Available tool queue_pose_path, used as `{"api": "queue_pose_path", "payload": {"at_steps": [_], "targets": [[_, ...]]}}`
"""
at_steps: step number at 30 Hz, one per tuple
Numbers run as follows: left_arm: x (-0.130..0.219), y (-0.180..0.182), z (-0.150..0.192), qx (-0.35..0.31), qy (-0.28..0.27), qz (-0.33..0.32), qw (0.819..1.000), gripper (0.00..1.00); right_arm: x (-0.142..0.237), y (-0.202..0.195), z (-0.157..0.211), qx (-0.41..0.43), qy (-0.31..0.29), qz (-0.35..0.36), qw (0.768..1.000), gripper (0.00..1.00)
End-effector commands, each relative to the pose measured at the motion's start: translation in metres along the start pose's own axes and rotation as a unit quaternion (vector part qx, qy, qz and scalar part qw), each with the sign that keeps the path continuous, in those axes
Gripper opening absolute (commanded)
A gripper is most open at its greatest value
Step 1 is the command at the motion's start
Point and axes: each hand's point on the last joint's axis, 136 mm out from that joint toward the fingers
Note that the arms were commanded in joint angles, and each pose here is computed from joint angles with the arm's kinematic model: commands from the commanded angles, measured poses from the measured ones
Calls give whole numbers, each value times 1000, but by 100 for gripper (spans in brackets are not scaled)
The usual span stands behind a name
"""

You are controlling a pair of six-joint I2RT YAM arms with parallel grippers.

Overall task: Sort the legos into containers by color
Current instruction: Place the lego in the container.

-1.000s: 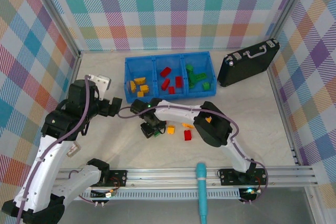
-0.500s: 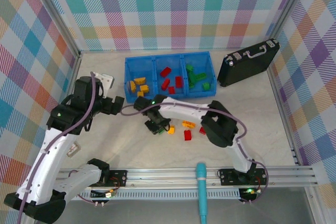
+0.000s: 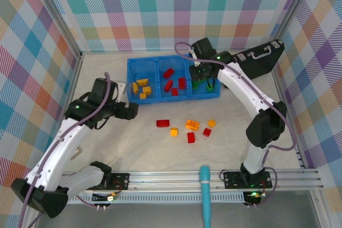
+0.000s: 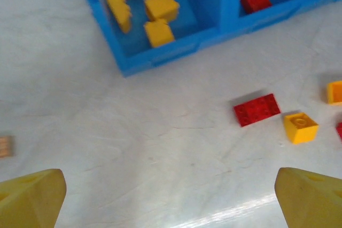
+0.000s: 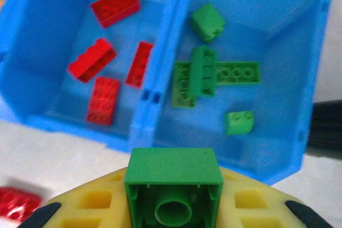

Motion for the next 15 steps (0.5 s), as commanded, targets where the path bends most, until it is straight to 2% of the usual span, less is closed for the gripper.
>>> {"api": "queue_pose_path", "payload": {"at_steps": [1, 9, 12, 15], "targets": [[-21, -39, -15, 23, -5, 47, 999, 100, -32, -2, -22, 29, -15, -8, 999, 27], [-77, -139, -50, -33, 12, 79, 996, 100, -103, -29, -45, 56, -19, 23, 998, 27], [-102, -185, -57, -36, 14, 114, 993, 100, -121, -40, -48, 36, -16, 17, 999, 27], [-119, -219, -61, -54, 21, 118, 991, 100, -135, -45, -49, 16, -13, 2, 1000, 28]]}}
Point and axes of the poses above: each hand's point on the last joint's axis, 136 mm out from that joint toward the fingers, its own x axis back along the fingers, its own y axis along the line the jaws close on, z = x × y, and after that the axes turned 11 degrees about -x, right-handed
